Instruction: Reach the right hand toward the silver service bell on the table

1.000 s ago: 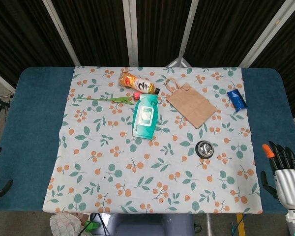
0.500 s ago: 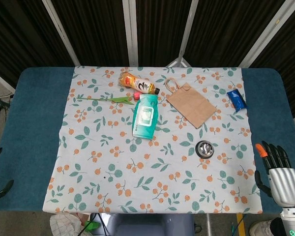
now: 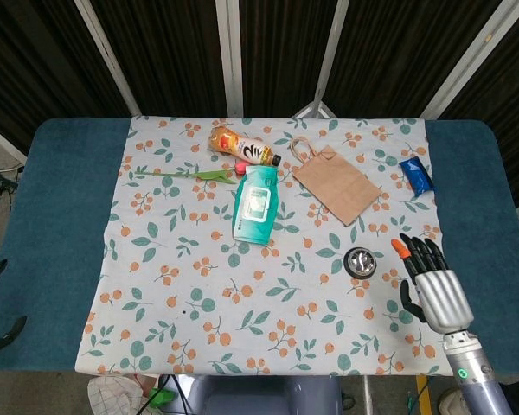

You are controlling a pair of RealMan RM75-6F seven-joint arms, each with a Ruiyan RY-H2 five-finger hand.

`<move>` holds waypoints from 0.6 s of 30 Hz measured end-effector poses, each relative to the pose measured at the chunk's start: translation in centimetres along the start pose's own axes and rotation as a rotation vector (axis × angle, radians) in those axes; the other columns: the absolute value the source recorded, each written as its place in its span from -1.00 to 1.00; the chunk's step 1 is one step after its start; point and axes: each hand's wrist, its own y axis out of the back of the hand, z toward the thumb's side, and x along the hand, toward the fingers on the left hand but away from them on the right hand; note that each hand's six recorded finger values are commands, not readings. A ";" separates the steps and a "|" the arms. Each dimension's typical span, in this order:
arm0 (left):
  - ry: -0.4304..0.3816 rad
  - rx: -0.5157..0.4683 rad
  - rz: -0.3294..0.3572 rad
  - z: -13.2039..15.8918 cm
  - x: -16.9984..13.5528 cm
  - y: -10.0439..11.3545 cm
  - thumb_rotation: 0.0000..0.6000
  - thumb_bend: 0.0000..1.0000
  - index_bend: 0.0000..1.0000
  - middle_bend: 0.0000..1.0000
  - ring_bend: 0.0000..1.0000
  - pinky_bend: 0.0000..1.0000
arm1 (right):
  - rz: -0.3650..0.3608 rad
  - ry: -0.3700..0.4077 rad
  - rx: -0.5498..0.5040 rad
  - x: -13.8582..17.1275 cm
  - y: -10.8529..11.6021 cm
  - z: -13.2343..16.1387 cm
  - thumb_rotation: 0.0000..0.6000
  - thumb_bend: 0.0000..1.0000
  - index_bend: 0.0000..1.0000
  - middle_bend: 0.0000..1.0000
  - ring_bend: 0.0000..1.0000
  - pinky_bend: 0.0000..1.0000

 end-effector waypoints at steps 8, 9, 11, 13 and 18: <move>0.013 0.003 0.000 -0.2 0.3 -0.1 1.00 -0.33 -0.85 -1.00 -1.00 -0.80 | 0.087 0.034 0.033 -4.4 -2.5 2.2 1.00 1.00 -0.94 -1.00 -1.00 -1.00; 0.016 0.004 0.000 -0.2 0.4 -0.1 1.00 -0.33 -0.85 -1.00 -1.00 -0.80 | 0.100 0.034 0.036 -4.9 -2.9 2.4 1.00 1.00 -0.94 -1.00 -1.00 -1.00; 0.020 0.005 0.000 -0.3 0.5 -0.1 1.00 -0.33 -0.85 -1.00 -1.00 -0.80 | 0.119 0.032 0.033 -5.7 -3.7 2.8 1.00 1.00 -0.94 -1.00 -1.00 -1.00; 0.021 0.001 -0.002 -0.3 0.6 -0.1 1.00 -0.33 -0.85 -1.00 -1.00 -0.80 | 0.131 0.029 0.021 -6.4 -4.5 3.2 1.00 1.00 -0.94 -1.00 -1.00 -1.00; 0.028 0.007 -0.006 -0.4 0.7 -0.3 1.00 -0.33 -0.85 -1.00 -1.00 -0.80 | 0.143 0.025 -0.004 -7.8 -6.0 3.5 1.00 1.00 -0.94 -1.00 -1.00 -1.00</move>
